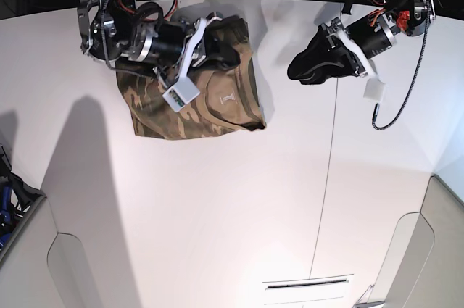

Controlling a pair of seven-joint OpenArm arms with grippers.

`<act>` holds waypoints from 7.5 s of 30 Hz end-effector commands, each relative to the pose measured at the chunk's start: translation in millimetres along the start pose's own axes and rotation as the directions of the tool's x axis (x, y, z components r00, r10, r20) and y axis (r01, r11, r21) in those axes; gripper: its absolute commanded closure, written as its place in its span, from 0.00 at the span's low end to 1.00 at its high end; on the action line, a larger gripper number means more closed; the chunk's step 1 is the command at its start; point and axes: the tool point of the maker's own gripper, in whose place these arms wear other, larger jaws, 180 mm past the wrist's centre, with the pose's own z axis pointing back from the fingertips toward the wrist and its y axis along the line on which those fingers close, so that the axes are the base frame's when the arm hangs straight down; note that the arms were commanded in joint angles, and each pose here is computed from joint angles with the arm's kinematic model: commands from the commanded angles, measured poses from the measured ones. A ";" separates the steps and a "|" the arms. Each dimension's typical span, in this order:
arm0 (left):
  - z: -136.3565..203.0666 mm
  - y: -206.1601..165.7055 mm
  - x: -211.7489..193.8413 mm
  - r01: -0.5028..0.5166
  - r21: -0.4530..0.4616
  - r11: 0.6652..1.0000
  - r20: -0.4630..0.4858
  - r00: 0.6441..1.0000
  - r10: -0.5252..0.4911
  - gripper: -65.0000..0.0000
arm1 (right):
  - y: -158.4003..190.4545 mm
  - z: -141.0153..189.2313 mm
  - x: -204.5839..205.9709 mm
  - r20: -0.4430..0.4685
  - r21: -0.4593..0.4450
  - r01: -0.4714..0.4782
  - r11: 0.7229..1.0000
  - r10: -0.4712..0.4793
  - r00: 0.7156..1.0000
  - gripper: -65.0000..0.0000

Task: Fold the T-shirt properly
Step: 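Flatten and square the folded bundle with both grippers, then grasp the bundle sides with both grippers and rotate it upright, then press and tuck the bundle edges with the right gripper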

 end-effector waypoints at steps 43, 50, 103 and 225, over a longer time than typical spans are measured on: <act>-91.3 -30.2 -72.2 0.154 -0.111 0.982 -0.252 0.951 -0.177 0.91 | -146.2 32.1 -2.3 0.150 -0.241 0.302 0.922 -0.271 0.951 1.00; -78.5 12.5 -6.8 0.240 0.042 0.970 -0.138 0.963 -0.232 0.91 | -122.7 36.7 -10.5 0.191 -0.176 0.332 0.927 -0.299 0.935 1.00; -89.9 47.4 -65.7 0.355 0.043 0.934 -0.395 0.865 -0.310 0.91 | -179.1 35.2 74.7 0.281 -0.282 0.232 0.931 -0.151 0.948 1.00; -12.8 65.7 28.0 0.338 0.232 0.912 -0.120 0.940 -0.318 0.91 | -1.4 -40.2 62.6 0.136 0.033 -0.094 0.995 0.089 0.987 1.00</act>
